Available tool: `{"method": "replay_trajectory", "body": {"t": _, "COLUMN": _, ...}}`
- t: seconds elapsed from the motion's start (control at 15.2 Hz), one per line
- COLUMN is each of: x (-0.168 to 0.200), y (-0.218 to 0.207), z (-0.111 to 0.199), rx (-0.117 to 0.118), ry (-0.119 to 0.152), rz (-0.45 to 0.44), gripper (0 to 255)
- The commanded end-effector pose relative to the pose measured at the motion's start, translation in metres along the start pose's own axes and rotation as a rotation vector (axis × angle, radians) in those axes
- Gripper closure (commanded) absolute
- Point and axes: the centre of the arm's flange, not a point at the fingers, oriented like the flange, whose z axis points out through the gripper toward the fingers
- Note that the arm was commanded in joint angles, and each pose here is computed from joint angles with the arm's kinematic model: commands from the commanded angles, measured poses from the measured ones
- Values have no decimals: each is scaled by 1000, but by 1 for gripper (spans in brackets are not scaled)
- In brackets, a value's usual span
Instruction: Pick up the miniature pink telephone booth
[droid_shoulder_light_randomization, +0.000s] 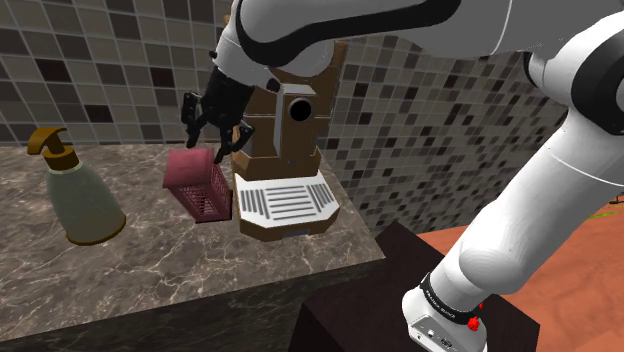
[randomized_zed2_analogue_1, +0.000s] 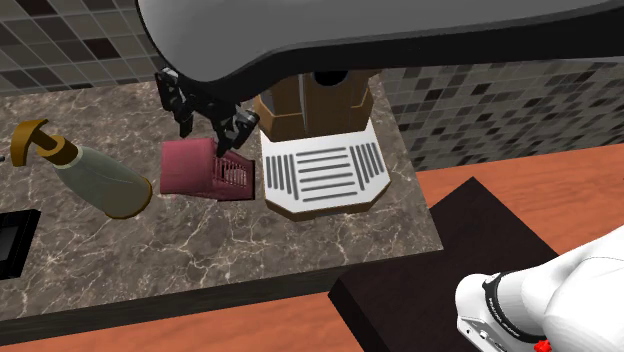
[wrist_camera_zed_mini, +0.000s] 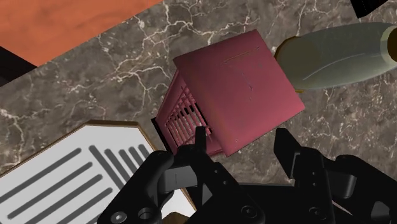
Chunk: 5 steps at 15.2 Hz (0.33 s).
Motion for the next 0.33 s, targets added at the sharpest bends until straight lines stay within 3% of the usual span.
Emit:
{"method": "replay_trajectory", "body": {"t": 0.0, "x": -3, "y": -2, "z": -11, "rx": 1, "ry": 0, "rz": 0, "gripper": 255}}
{"method": "replay_trajectory", "body": {"t": 0.26, "x": -6, "y": -5, "z": -21, "rx": 1, "ry": 0, "rz": 0, "gripper": 255}}
